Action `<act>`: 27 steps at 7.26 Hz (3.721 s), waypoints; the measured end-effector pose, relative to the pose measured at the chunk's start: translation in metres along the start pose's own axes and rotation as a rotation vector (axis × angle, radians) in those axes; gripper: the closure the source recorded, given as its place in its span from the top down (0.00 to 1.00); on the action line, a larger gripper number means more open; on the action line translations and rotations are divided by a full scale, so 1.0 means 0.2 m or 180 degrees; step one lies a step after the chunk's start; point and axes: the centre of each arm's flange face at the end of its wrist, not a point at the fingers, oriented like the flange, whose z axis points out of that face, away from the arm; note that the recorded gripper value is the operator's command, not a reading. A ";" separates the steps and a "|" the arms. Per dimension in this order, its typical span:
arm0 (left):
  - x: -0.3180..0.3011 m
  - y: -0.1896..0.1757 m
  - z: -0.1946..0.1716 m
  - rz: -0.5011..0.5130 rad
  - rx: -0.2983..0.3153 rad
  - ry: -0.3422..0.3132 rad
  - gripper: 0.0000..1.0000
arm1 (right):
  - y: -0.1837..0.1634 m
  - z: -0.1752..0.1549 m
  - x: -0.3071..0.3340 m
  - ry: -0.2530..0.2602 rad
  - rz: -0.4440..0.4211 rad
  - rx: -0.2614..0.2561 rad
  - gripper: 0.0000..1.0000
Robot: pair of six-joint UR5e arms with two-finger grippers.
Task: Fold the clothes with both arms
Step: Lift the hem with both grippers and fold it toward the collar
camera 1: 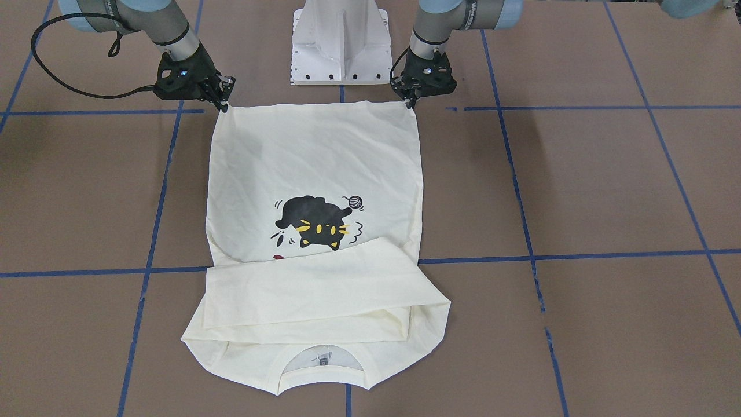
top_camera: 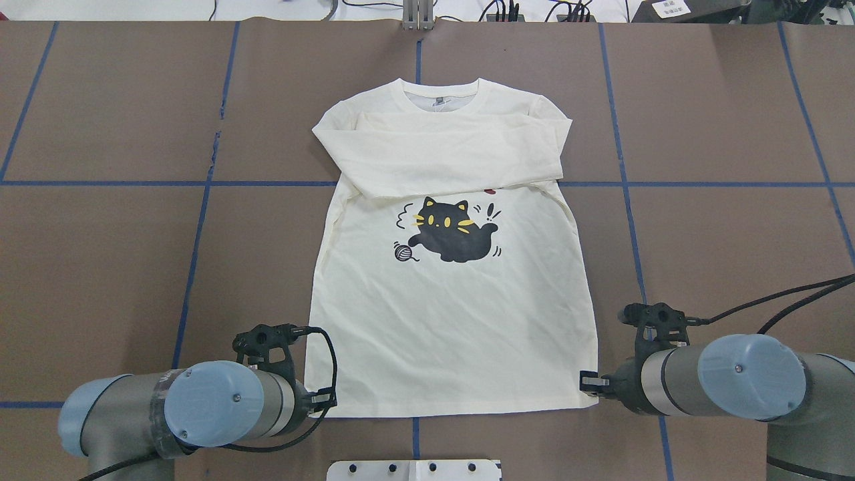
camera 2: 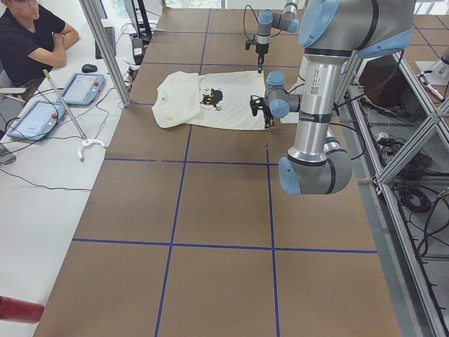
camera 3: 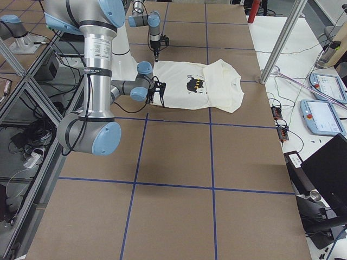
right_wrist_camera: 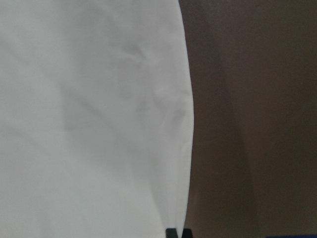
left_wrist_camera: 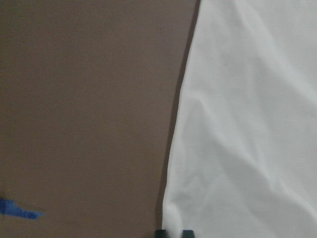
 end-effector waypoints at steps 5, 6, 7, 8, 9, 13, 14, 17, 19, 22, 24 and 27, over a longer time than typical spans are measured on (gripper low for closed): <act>-0.05 0.01 -0.16 0.0048 -0.0009 0.0133 0.00 | 0.01 -0.14 0.03 -0.0118 0.0003 -0.0203 0.00; -0.10 0.04 -0.23 0.0080 -0.0029 0.0169 0.00 | 0.03 -0.19 0.10 -0.0182 -0.0018 -0.0298 0.00; -0.15 0.10 -0.31 0.0135 -0.0091 0.0217 0.00 | 0.06 -0.23 0.19 -0.0293 -0.0054 -0.0400 0.00; -0.17 0.19 -0.39 0.0205 -0.0187 0.0292 0.00 | 0.09 -0.27 0.26 -0.0404 -0.0095 -0.0523 0.00; -0.16 0.29 -0.46 0.0272 -0.0299 0.0372 0.00 | 0.11 -0.29 0.29 -0.0465 -0.0125 -0.0660 0.00; -0.16 0.50 -0.59 0.0421 -0.0566 0.0467 0.00 | 0.19 -0.33 0.29 -0.0614 -0.0213 -0.1107 0.00; -0.16 0.49 -0.59 0.0411 -0.0554 0.0446 0.00 | 0.14 -0.30 0.27 -0.0652 -0.0189 -0.1047 0.00; -0.17 0.19 -0.61 0.0330 -0.0274 0.0360 0.00 | -0.19 -0.34 0.19 -0.0866 -0.0014 -0.0629 0.00; -0.15 -0.12 -0.73 0.0340 -0.0053 0.0447 0.00 | -0.46 -0.39 0.13 -0.0999 0.0101 -0.0311 0.00; 0.07 -0.54 -0.69 0.0160 0.0296 0.0485 0.00 | -0.87 -0.43 0.12 -0.1062 0.0235 0.0119 0.00; 0.08 -0.77 -0.67 0.0157 0.0489 0.0378 0.00 | -1.08 -0.45 0.11 -0.1066 0.0338 0.0289 0.00; 0.13 -1.10 -0.61 0.0063 0.0693 0.0226 0.00 | -1.43 -0.43 0.04 -0.1046 0.0496 0.0453 0.00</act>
